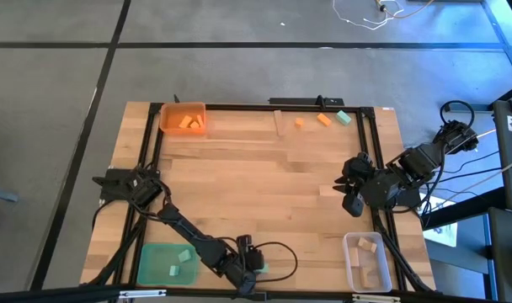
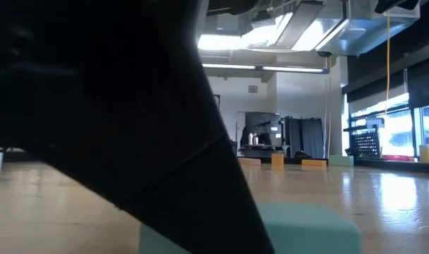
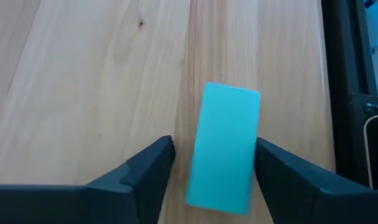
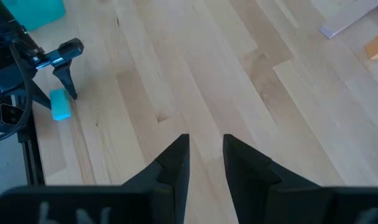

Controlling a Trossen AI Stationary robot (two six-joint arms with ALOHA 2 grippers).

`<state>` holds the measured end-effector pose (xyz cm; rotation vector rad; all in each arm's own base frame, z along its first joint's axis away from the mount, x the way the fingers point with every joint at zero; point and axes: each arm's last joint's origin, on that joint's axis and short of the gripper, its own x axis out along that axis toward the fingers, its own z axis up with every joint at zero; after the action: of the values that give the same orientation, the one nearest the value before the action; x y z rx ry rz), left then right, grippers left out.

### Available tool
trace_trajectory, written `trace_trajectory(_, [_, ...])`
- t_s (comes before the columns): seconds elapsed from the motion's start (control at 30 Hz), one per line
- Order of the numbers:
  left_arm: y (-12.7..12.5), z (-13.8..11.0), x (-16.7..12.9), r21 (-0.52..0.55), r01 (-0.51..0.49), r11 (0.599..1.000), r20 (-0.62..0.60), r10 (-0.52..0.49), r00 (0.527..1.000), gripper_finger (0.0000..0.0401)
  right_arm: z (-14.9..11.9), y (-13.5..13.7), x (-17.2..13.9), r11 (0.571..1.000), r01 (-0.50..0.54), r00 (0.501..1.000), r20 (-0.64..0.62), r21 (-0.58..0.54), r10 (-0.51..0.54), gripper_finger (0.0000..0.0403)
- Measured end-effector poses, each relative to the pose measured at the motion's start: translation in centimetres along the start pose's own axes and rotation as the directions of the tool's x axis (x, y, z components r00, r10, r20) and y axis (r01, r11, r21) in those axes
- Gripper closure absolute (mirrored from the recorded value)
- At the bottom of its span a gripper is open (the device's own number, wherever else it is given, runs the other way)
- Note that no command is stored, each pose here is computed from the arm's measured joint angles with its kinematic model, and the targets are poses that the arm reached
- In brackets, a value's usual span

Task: Sort & place blocks by color
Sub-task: Put the blue block into the blue bin

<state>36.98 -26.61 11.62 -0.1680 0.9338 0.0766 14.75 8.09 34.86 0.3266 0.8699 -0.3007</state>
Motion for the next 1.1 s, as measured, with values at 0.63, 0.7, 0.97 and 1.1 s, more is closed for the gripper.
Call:
trace_trajectory(0.63, [0.2,0.3,-0.7,0.073,0.015,0.997,-0.026,-0.014,1.0,0.0278,0.0,0.0,0.0,1.0,0.0,1.0,0.0,0.0,0.0,0.0306])
trace_trajectory(0.7, [0.3,0.7,-1.2,0.065,0.024,0.998,-0.026,-0.022,0.999,0.0278,0.0,0.0,0.0,1.0,0.0,1.0,0.0,0.0,0.0,0.0306])
trace_trajectory(0.97, [0.6,2.2,-4.9,0.018,0.024,1.0,-0.013,-0.024,1.0,0.0278,0.1,0.1,0.0,1.0,-0.009,1.0,0.007,0.004,0.009,0.0306])
trace_trajectory(1.1, [1.1,2.9,-7.5,-0.007,0.006,1.0,-0.021,-0.007,1.0,0.0278,0.2,0.2,0.0,1.0,-0.019,1.0,0.015,-0.018,0.019,0.0306])
